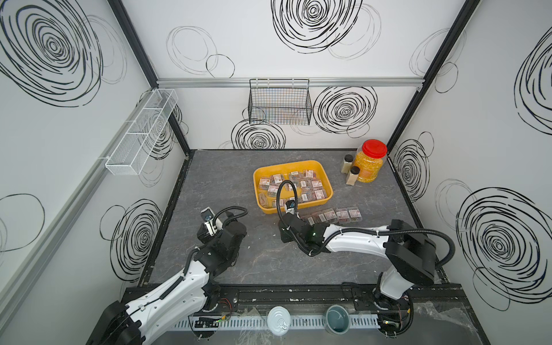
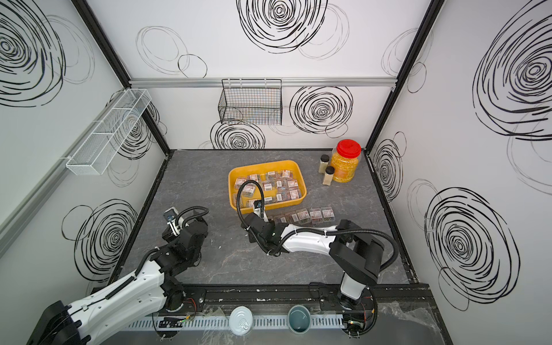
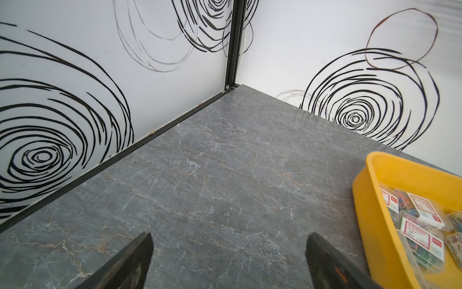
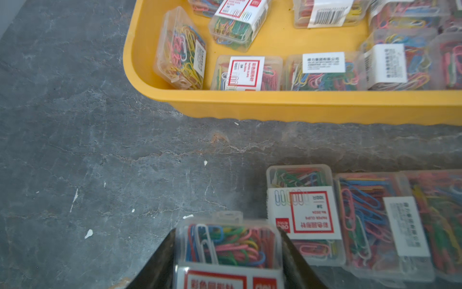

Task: Take the paper clips out of the storage box
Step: Place the boxed paper clips at the center of the board.

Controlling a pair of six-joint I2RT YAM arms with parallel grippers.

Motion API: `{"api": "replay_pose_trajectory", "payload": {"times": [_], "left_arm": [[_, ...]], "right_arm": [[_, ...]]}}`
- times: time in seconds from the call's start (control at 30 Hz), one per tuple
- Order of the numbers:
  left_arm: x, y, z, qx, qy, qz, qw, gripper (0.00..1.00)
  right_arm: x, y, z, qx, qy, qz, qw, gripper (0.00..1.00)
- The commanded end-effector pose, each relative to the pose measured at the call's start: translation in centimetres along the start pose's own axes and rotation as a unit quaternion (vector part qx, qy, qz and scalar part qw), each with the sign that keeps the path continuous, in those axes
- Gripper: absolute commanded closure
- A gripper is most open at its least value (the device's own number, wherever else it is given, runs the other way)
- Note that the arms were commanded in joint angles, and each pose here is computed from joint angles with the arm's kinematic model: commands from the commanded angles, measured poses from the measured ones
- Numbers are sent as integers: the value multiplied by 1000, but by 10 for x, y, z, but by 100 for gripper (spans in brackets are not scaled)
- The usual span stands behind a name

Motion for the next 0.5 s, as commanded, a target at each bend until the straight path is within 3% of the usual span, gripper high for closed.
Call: {"api": "replay_pose_trajectory", "payload": {"times": [0.0, 0.47], "left_arm": [[-1, -7, -1, -13, -7, -14, 1000, 1], [-3, -7, -2, -9, -9, -17, 1000, 1]], "right_arm": [[4, -10, 12, 7, -9, -9, 1000, 63], [49, -1, 21, 7, -17, 38, 999, 64]]}}
Point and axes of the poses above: each gripper's point midway between its finger pads, its own x axis out along the fingers, its own z axis along the line the jaws close on, y = z × x, the point moved 3 cm from there along -x, back along the fingers, and after that the axes turned 8 degrees about -x, right-handed, at the moved point
